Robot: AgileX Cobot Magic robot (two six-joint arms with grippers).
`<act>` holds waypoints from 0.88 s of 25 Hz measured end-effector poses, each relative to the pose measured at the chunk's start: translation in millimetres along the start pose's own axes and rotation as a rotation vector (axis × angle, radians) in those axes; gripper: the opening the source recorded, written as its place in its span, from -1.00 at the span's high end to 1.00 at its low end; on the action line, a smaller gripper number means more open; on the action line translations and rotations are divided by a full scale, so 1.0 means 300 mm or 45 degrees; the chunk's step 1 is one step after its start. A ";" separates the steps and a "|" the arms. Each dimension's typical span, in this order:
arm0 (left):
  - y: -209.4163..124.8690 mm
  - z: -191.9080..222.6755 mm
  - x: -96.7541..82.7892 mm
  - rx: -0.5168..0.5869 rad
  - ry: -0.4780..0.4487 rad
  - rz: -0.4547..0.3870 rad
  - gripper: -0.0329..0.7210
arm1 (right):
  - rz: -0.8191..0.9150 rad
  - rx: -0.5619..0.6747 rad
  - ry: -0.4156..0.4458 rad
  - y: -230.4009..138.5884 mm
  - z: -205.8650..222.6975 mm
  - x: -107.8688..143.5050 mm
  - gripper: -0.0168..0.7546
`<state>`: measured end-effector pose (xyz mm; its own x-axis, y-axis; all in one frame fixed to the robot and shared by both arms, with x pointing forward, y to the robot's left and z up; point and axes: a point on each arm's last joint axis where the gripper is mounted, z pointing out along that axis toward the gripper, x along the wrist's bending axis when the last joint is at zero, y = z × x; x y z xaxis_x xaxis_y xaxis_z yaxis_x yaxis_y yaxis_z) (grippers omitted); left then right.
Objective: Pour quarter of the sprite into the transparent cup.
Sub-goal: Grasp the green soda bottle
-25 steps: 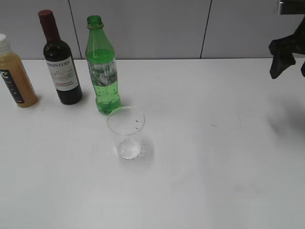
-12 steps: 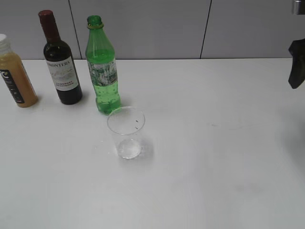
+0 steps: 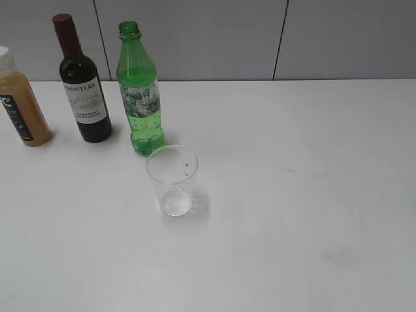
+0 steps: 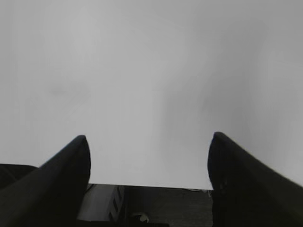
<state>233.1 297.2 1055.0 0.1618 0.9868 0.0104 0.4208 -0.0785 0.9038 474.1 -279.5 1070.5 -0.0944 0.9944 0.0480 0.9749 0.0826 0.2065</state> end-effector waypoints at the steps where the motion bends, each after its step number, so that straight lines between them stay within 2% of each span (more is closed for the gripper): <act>1: 0.000 0.000 0.000 0.000 0.000 0.000 0.31 | 0.000 0.002 0.000 -0.027 -0.001 0.001 -0.59; 12: 0.000 0.000 0.000 0.000 0.000 0.000 0.31 | -0.007 -0.189 0.001 -0.282 -0.068 0.012 -0.59; 22: 0.000 0.000 0.000 0.000 0.000 0.000 0.31 | -0.011 -0.448 -0.001 -0.482 -0.031 0.015 -0.58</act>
<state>233.1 297.2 1055.0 0.1618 0.9868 0.0104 0.4208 -0.0785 0.9038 330.9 -287.6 1050.1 -0.1022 0.9938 0.0437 0.8450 0.0636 0.5309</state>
